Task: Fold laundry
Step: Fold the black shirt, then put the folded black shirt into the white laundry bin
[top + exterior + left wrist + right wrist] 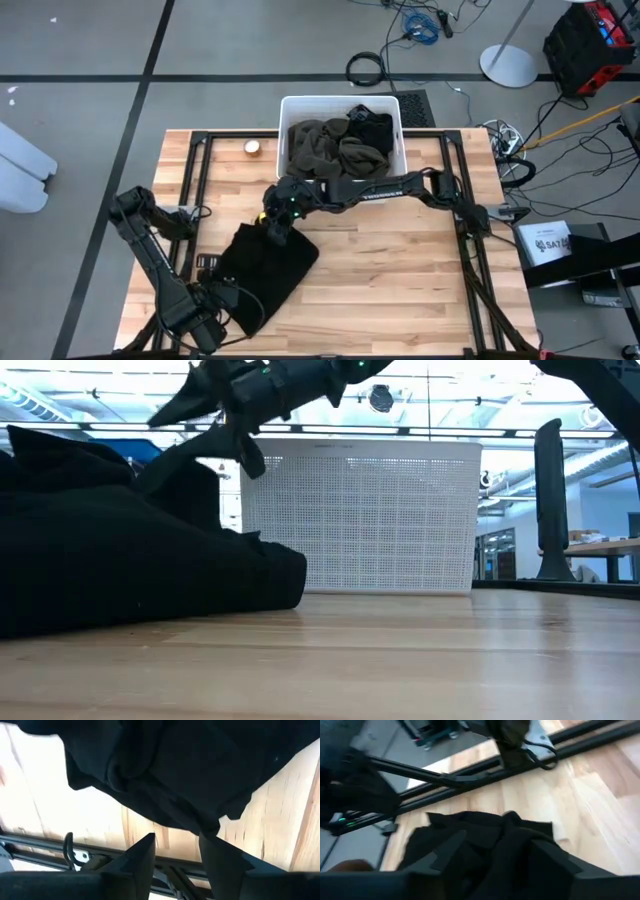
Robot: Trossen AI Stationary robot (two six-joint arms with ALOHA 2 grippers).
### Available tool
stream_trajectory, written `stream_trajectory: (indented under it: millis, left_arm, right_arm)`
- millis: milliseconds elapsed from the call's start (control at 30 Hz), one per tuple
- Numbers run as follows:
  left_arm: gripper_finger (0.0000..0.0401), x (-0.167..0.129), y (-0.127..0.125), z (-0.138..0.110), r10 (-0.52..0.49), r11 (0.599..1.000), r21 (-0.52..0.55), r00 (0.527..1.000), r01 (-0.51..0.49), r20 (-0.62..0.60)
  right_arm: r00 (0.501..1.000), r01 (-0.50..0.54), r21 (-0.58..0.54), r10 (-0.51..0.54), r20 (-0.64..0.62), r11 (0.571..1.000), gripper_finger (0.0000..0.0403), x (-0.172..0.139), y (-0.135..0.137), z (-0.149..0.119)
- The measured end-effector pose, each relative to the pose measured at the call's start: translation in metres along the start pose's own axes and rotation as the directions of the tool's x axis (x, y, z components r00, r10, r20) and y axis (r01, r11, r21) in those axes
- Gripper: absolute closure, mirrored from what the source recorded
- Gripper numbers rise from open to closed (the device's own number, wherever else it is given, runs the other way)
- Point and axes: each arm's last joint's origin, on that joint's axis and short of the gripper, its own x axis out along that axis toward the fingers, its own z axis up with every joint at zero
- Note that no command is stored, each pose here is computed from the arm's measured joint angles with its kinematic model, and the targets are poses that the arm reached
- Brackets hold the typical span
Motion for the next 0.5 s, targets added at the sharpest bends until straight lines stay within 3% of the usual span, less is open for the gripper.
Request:
stream_trajectory:
  millis: [233, 367, 500]
  left_arm:
    - [0.0237, -0.017, 0.001, -0.005, 0.003, 1.0, -0.014, 0.992, -0.001, 0.127]
    - [0.0237, -0.026, 0.01, -0.01, -0.007, 0.997, -0.08, 0.982, 0.022, 0.186]
    - [0.0237, -0.033, 0.013, -0.014, -0.021, 0.991, -0.122, 0.969, 0.052, 0.245]
  right_arm:
    - [0.996, -0.036, -0.048, 0.04, 0.074, 0.998, 0.0196, -0.034, 0.01, 0.034]
    - [0.987, 0.025, -0.053, -0.017, 0.157, 0.998, 0.0196, -0.053, 0.013, 0.051]
    - [0.988, 0.039, -0.047, -0.031, 0.149, 0.998, 0.0199, -0.064, 0.014, 0.055]
